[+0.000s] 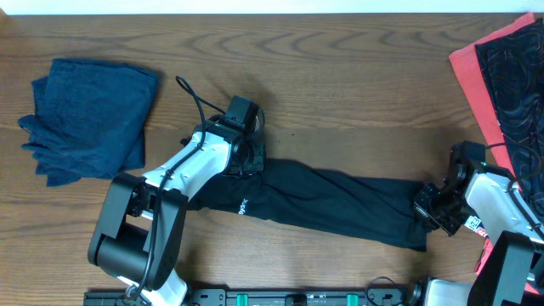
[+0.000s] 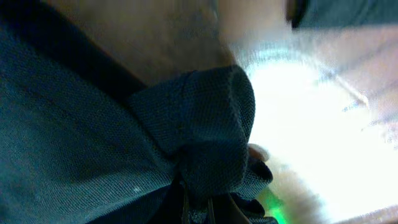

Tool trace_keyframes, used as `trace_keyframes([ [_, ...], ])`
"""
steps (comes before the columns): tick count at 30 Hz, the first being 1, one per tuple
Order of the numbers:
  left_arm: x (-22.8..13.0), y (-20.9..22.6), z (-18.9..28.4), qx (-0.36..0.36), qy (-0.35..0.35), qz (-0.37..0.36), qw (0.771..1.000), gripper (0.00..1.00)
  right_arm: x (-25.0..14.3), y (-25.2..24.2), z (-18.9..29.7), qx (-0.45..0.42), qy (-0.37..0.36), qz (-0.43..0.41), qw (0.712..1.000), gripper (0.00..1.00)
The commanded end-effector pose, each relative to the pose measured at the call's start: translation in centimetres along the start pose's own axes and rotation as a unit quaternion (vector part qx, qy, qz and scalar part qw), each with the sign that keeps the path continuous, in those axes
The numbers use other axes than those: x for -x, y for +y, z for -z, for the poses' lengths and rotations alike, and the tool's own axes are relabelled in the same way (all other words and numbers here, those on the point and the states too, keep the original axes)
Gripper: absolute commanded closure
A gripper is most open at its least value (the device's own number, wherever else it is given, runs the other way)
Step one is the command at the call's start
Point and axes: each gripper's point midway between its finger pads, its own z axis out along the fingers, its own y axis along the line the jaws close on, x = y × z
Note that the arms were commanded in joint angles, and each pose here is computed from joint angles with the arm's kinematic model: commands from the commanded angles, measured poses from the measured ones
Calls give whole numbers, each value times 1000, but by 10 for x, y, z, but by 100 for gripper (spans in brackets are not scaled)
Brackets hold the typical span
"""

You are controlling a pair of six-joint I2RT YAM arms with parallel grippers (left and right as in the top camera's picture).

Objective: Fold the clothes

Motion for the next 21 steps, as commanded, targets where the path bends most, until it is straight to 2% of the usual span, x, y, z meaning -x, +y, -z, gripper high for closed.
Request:
trace_keyframes([
  [1,0,4,-2,10,2,1,1000,83,16,4,7,5,-34,3,999,96],
  [6,18,-6,-1,-13,-33,12,999,83,31,13,9,24,-65,8,998,96],
  [15,48,-25,4,-63,-88,69,992,83,84,46,26,90,-178,17,980,93],
  [16,49,-29,4,-72,-89,67,991,83,89,49,29,95,-188,20,977,92],
  [18,51,-33,5,-84,-91,66,990,83,93,52,31,99,-199,33,974,82],
  [20,50,-33,5,-85,-89,66,990,83,88,50,29,92,-189,48,976,75],
  [21,49,-33,5,-83,-87,66,991,83,83,47,26,85,-178,52,979,75],
])
